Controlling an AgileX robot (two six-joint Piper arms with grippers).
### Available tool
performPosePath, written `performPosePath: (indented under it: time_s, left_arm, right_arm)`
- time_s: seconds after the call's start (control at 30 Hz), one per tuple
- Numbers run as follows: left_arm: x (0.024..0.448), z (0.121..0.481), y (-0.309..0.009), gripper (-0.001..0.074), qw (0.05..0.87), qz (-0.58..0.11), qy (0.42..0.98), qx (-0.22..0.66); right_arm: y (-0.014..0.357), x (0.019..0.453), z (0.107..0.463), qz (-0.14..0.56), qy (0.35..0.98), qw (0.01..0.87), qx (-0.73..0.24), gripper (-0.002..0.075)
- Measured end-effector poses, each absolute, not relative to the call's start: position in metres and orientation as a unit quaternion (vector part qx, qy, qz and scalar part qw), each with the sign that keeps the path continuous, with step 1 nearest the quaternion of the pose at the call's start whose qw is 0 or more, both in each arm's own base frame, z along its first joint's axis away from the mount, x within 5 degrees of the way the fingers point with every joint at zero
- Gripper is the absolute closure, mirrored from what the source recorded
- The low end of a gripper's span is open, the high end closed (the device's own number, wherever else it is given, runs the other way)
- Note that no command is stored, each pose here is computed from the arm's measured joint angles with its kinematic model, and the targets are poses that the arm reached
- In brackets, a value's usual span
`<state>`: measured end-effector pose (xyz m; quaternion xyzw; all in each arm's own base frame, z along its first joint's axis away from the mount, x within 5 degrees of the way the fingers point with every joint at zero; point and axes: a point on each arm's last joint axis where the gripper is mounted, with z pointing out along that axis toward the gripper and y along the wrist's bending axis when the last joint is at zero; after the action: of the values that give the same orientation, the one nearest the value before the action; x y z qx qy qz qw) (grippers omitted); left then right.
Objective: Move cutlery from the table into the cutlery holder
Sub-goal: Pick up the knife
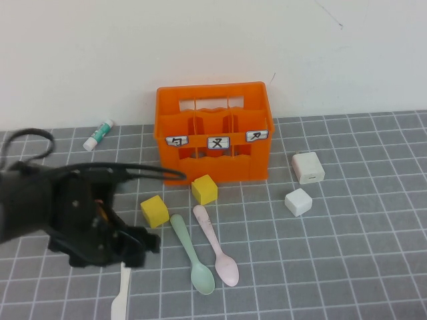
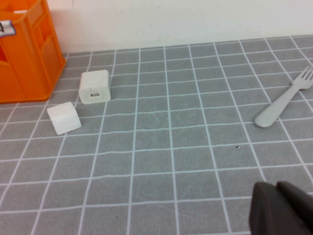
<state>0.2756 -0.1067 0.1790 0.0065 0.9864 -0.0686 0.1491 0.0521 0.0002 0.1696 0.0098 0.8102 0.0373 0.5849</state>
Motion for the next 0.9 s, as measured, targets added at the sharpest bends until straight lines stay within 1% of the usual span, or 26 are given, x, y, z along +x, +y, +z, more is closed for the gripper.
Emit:
performPosePath:
  time_s: [0.07, 0.13, 0.2, 0.33, 0.47, 0.63, 0.8, 0.87, 0.9]
  left_arm:
    - [0.275, 0.169, -0.112, 0.0241, 0.133, -0.065, 0.989, 0.014]
    - [0.275, 0.16, -0.117, 0.024, 0.118, -0.061, 0.991, 0.02]
    - [0.275, 0.151, -0.12, 0.0256, 0.103, -0.058, 0.993, 0.021]
    - [0.275, 0.134, -0.122, 0.0319, 0.078, -0.052, 0.995, 0.019]
    - [0.275, 0.129, -0.122, 0.037, 0.071, -0.049, 0.996, 0.019]
    - [0.276, 0.129, -0.122, 0.0388, 0.072, -0.044, 0.996, 0.025]
    - [0.277, 0.129, -0.122, 0.0391, 0.079, -0.044, 0.996, 0.028]
    - [0.278, 0.129, -0.122, 0.0407, 0.086, -0.046, 0.995, 0.029]
    - [0.279, 0.129, -0.122, 0.0428, 0.091, -0.047, 0.994, 0.03]
  right_arm:
    - [0.0, 0.052, 0.17, 0.037, 0.81, 0.585, 0.01, 0.0729]
    - [0.0, 0.052, 0.17, 0.037, 0.81, 0.585, 0.01, 0.0729]
    - [0.0, 0.052, 0.17, 0.037, 0.81, 0.585, 0.01, 0.0729]
    - [0.0, 0.052, 0.17, 0.037, 0.81, 0.585, 0.01, 0.0729]
    - [0.0, 0.052, 0.17, 0.037, 0.81, 0.585, 0.01, 0.0729]
    - [0.0, 0.052, 0.17, 0.037, 0.81, 0.585, 0.01, 0.0729]
    - [0.0, 0.052, 0.17, 0.037, 0.81, 0.585, 0.01, 0.0729]
    - [0.0, 0.052, 0.17, 0.037, 0.81, 0.585, 0.01, 0.0729]
    - [0.0, 0.052, 0.17, 0.037, 0.81, 0.585, 0.01, 0.0729]
